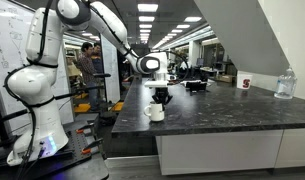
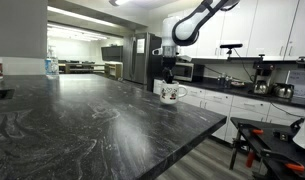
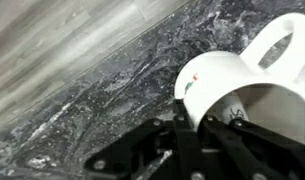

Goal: Move the cup to the right on the table

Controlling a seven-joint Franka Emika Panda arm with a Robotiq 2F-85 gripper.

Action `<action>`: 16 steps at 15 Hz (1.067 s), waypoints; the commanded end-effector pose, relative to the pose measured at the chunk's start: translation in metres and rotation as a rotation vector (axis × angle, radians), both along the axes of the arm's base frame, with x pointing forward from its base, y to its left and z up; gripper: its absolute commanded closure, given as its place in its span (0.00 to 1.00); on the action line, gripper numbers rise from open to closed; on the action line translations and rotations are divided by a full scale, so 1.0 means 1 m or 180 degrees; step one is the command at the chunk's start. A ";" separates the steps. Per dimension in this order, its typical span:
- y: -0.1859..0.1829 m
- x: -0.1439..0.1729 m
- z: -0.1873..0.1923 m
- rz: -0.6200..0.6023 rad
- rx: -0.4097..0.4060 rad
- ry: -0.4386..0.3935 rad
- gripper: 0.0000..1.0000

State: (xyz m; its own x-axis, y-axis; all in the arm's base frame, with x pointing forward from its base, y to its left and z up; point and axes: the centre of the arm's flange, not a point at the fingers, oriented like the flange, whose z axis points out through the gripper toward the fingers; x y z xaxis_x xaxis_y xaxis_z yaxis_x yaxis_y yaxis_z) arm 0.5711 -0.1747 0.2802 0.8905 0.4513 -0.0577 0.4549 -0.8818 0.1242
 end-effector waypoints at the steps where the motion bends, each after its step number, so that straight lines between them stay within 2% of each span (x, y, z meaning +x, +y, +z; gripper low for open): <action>1: 0.007 -0.016 0.007 0.0223 0.0076 -0.0279 0.98; 4: 0.008 -0.013 0.006 0.0227 0.0266 -0.0343 0.98; 6: 0.009 -0.014 0.005 0.0248 0.0367 -0.0281 0.98; 7: 0.009 -0.016 0.003 0.0272 0.0372 -0.0263 0.69; 9: 0.008 -0.019 0.001 0.0290 0.0353 -0.0242 0.60; 13: 0.007 -0.027 0.006 0.0304 0.0316 -0.0249 0.29; 16: 0.006 -0.036 0.025 0.0253 0.0259 0.0054 0.05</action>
